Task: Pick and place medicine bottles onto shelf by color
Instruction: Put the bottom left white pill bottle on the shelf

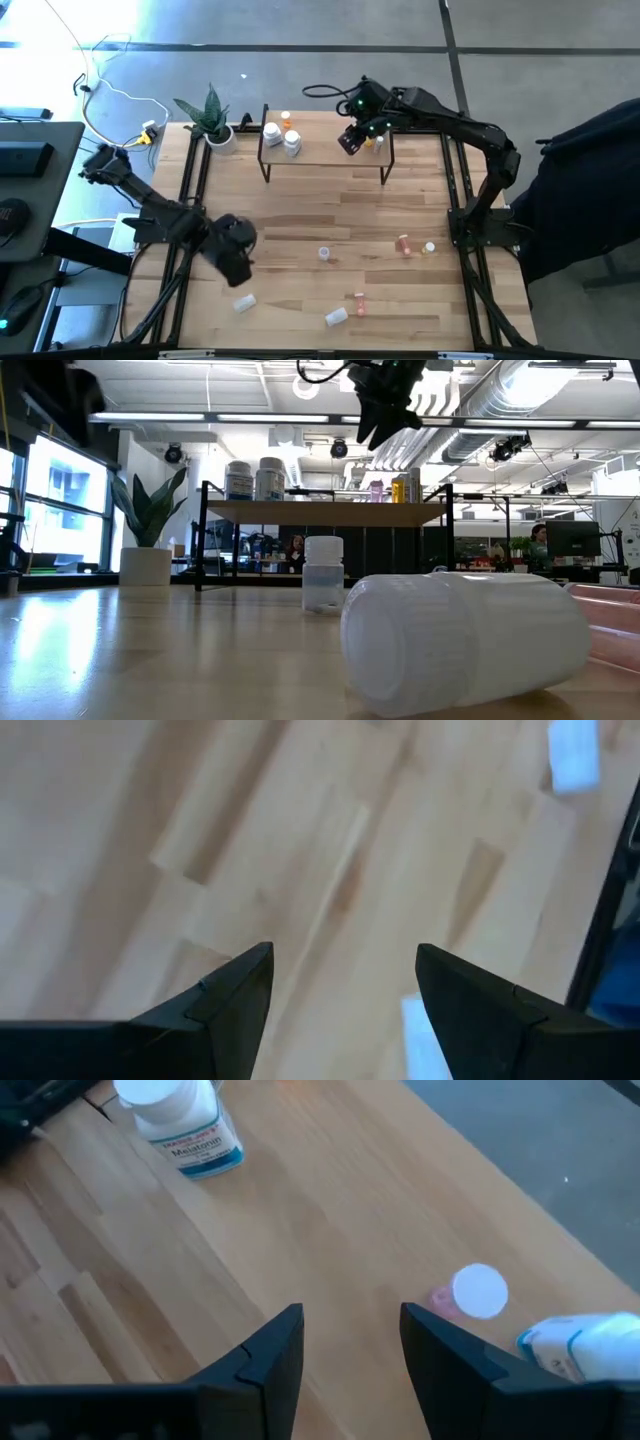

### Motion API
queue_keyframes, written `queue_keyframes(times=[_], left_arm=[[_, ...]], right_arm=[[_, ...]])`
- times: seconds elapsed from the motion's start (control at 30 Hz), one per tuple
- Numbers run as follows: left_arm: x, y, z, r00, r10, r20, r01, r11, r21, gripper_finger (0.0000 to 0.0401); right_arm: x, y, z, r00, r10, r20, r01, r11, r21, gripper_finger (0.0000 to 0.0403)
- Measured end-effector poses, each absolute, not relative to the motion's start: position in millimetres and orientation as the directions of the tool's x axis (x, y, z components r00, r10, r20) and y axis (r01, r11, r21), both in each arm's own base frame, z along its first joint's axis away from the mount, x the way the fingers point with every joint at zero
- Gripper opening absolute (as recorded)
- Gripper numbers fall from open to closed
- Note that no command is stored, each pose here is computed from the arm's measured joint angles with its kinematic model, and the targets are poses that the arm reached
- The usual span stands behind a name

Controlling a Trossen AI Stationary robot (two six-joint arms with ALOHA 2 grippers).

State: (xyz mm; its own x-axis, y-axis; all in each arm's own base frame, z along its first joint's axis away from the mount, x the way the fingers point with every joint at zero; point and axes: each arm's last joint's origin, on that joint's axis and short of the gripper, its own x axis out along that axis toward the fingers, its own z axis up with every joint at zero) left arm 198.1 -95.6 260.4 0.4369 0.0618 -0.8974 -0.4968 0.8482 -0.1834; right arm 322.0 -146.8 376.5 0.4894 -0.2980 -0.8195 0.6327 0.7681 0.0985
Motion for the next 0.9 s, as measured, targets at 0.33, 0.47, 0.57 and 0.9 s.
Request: queue_keyframes(times=[0.33, 0.47, 0.57, 0.9], left_arm=[[204.0, -145.1, 231.4, 0.399, 0.009, -0.917, -0.463, 0.865, -0.194, 0.0236], [211.2, -162.1, 215.5, 0.378, -0.033, -0.925, -0.426, 0.881, -0.206, 0.0236], [215.8, -171.7, 202.4, 0.35, -0.051, -0.936, -0.414, 0.888, -0.203, 0.0236], [225.4, -183.1, 170.9, 0.26, -0.05, -0.964, -0.437, 0.884, -0.164, 0.0236]], right_arm=[[326.3, -125.4, 373.5, 0.463, -0.253, -0.85, 0.618, 0.78, 0.104, 0.0158], [327.5, -117.8, 372.6, 0.453, -0.238, -0.859, 0.603, 0.792, 0.099, 0.0158], [328.4, -113.0, 372.1, 0.449, -0.229, -0.864, 0.605, 0.789, 0.105, 0.0158], [331.1, -99.5, 371.1, 0.43, -0.238, -0.871, 0.59, 0.804, 0.071, 0.0158]])
